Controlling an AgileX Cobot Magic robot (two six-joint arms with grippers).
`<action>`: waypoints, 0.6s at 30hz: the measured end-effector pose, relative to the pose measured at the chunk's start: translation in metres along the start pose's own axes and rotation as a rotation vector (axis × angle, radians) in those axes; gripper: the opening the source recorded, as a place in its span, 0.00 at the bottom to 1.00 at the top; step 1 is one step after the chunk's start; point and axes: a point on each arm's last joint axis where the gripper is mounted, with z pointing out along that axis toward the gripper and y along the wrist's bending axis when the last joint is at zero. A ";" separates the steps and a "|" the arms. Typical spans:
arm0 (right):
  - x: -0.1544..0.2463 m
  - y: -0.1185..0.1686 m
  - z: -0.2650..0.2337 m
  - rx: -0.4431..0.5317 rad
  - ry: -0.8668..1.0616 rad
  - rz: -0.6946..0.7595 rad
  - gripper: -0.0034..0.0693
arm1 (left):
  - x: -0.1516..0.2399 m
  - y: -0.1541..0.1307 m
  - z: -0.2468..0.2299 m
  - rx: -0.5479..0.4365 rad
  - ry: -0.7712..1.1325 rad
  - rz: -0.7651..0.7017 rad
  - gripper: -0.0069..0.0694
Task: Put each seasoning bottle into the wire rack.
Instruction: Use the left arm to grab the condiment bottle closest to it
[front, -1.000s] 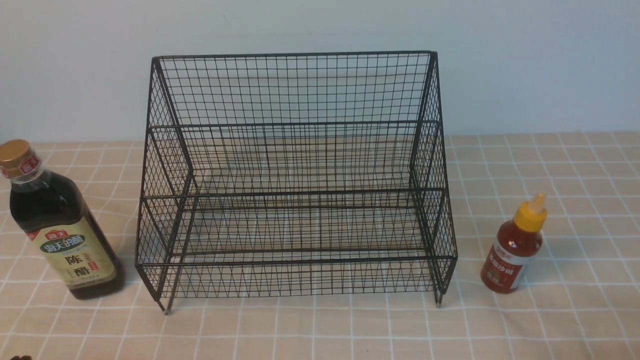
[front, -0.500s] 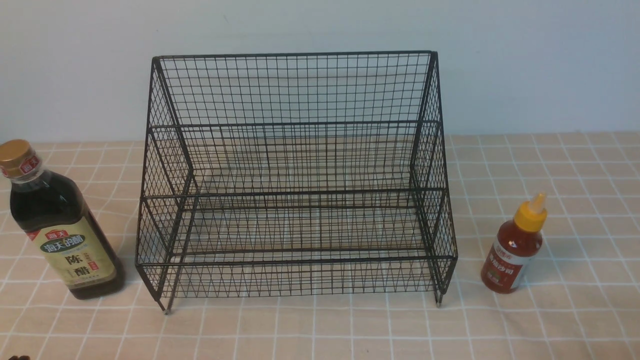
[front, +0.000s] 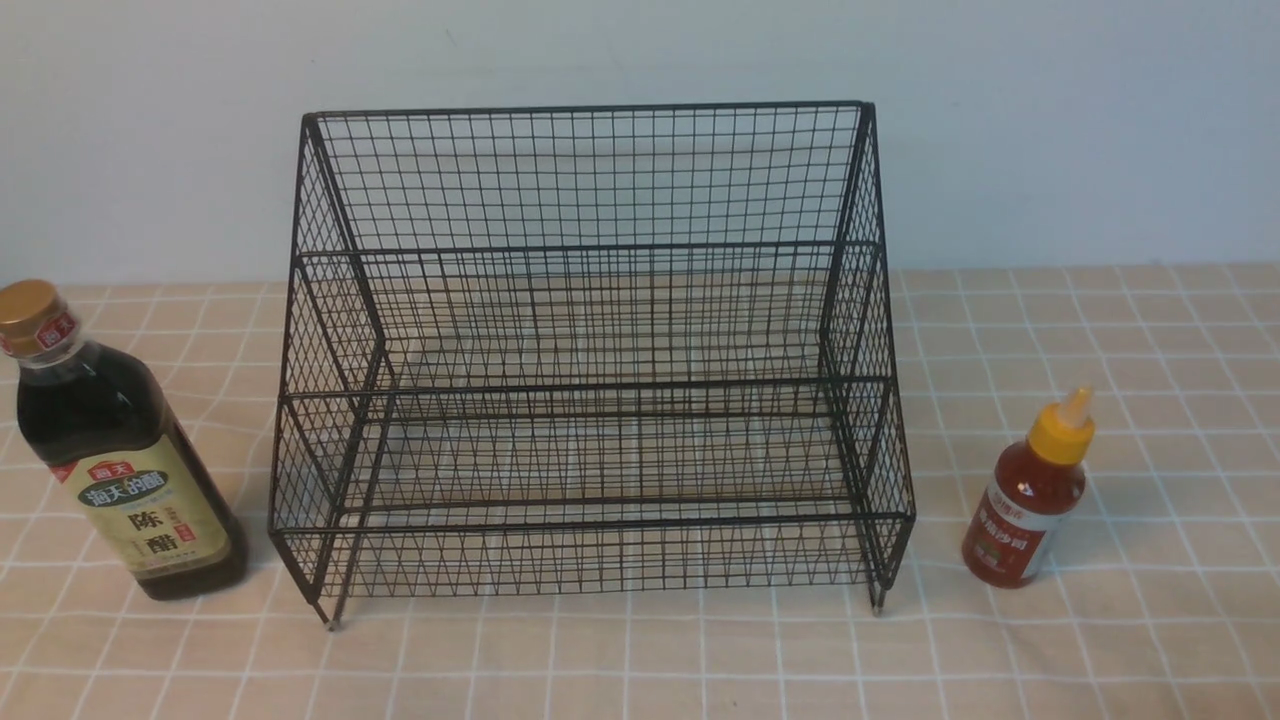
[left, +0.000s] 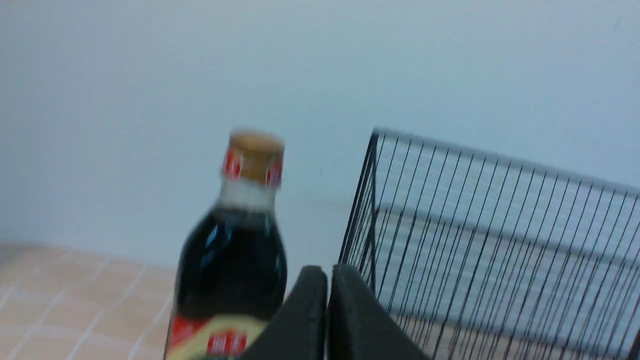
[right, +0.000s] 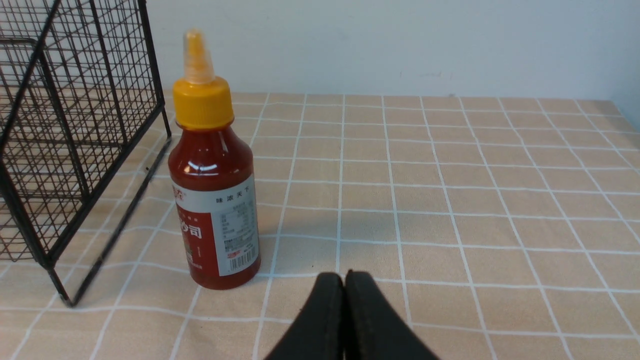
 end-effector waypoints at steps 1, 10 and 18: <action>0.000 0.000 0.000 0.000 0.000 0.000 0.03 | -0.007 -0.001 0.000 0.014 -0.080 -0.004 0.09; 0.000 0.000 0.000 0.000 0.000 0.000 0.03 | -0.026 -0.006 0.031 -0.014 -0.023 0.115 0.09; 0.000 0.000 0.000 0.000 0.000 0.000 0.03 | -0.019 -0.004 0.099 -0.062 0.222 0.200 0.22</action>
